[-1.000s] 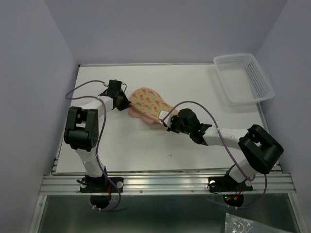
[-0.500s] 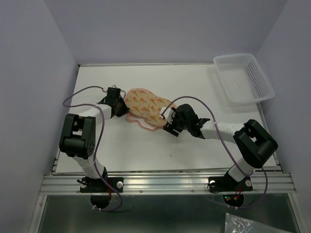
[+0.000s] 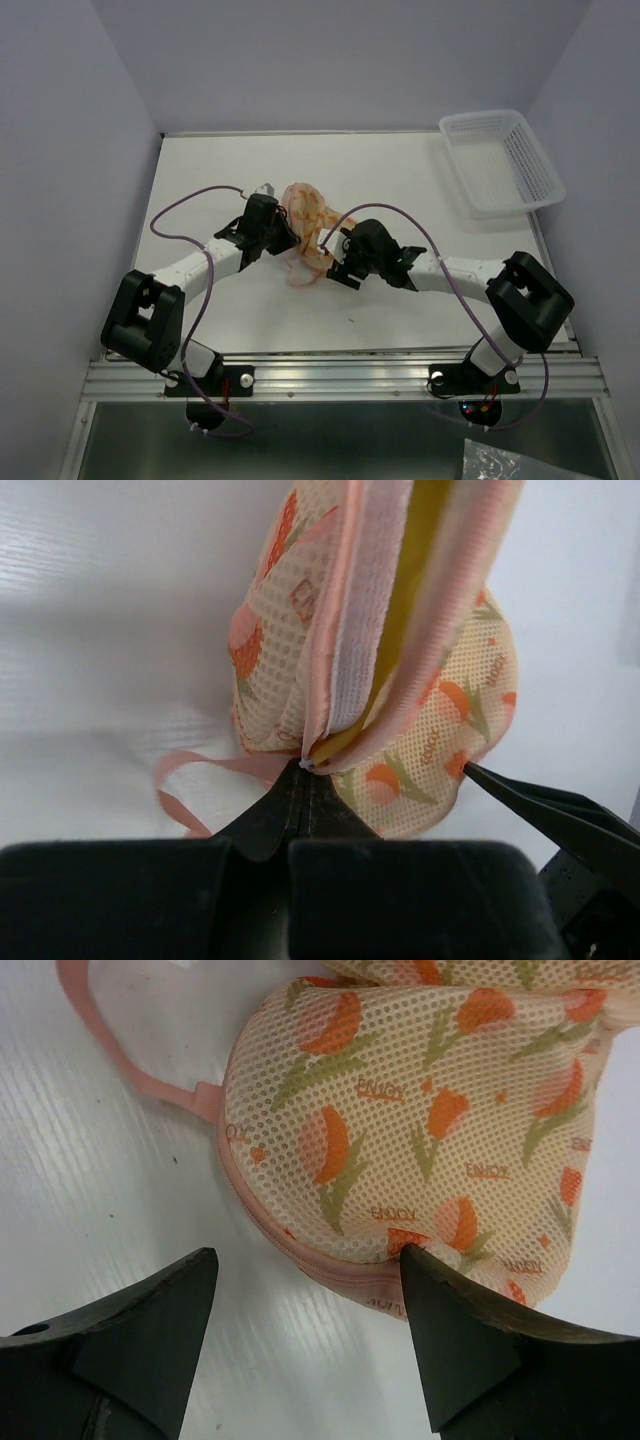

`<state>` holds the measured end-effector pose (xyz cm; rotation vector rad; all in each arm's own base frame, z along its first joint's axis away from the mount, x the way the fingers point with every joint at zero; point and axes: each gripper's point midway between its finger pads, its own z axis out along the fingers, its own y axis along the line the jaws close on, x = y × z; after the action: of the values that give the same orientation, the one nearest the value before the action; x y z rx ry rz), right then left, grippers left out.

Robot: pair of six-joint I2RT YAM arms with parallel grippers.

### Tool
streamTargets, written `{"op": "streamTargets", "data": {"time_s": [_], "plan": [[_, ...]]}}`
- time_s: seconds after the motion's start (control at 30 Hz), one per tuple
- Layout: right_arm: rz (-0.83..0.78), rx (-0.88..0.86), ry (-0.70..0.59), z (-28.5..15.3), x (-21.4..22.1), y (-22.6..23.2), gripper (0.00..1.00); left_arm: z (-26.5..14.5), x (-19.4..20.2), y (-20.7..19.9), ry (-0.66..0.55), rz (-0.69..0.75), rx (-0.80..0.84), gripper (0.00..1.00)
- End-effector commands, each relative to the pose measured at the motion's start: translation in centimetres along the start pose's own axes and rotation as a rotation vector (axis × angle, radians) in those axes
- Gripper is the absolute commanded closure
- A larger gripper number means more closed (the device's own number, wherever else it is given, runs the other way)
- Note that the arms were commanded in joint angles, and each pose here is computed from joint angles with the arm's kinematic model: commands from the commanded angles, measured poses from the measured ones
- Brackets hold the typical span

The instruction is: Place the bra in the laundry bag and zip it closed

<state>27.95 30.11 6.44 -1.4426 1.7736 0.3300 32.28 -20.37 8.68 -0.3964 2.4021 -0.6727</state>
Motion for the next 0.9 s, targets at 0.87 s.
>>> {"op": "streamTargets", "data": {"time_s": [0.87], "plan": [[-0.137, 0.025, -0.241, 0.9, -9.2, -1.1, 0.0, -1.9, 2.3, 0.8, 0.053, -0.099, -0.067, 1.0]]}}
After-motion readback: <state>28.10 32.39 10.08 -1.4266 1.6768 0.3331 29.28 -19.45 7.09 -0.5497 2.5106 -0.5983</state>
